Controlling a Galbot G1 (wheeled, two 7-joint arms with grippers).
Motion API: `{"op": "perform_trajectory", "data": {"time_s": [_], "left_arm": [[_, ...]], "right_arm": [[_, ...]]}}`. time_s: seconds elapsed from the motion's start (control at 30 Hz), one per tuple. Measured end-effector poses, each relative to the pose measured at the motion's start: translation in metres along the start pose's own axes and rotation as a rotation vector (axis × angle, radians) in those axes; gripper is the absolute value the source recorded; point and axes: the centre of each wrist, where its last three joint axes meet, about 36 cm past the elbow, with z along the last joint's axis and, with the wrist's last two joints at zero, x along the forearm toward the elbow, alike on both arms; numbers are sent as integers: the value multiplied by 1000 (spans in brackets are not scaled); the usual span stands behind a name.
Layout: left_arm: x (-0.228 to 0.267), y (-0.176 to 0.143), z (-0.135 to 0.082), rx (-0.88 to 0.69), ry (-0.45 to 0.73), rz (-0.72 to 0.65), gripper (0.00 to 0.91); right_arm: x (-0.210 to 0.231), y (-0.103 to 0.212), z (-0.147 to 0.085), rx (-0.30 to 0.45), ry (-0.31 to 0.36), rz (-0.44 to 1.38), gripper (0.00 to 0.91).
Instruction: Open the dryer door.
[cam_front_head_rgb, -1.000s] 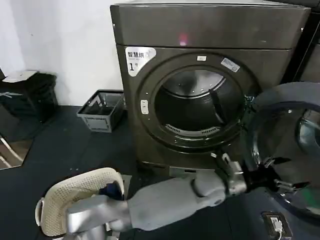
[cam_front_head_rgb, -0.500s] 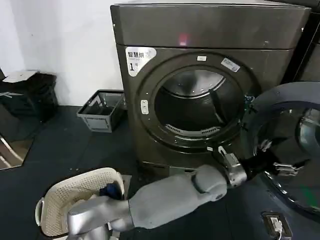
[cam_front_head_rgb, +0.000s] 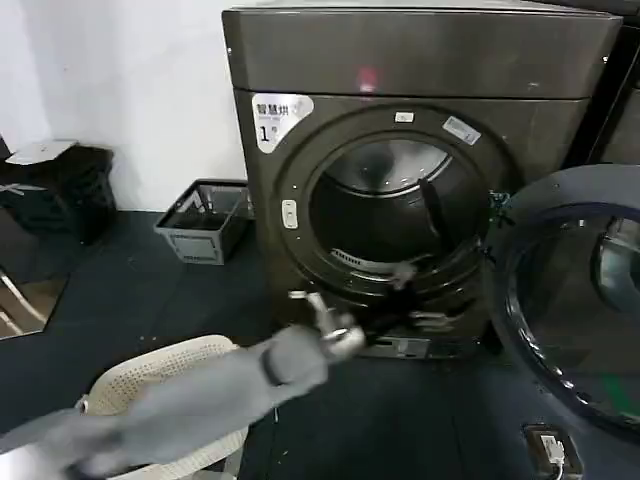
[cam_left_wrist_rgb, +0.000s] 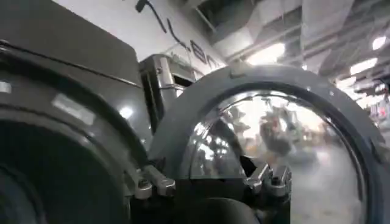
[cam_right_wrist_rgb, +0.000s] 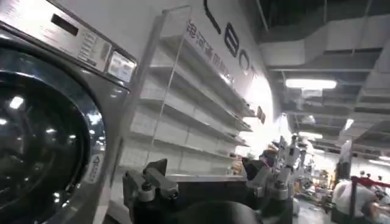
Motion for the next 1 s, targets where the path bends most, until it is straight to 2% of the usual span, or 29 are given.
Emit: {"op": "perform_trajectory", "data": {"time_s": [0.3,0.5,0.8,1.0], "left_arm": [[117,59,-35,-139,264,-4,907],[189,94,-55,-181,534,-4,907],[270,121,-92,-280,881,69,907],[318,114,-105,-289,1091,147,907]], "right_arm": [[0,-13,-31,56,-72,80,907],[-6,-22,-37,63,-96,115,907],[-16,-28,-43,77,-124,130,907],[-22,-23,-45,68,-132,117,907]]}}
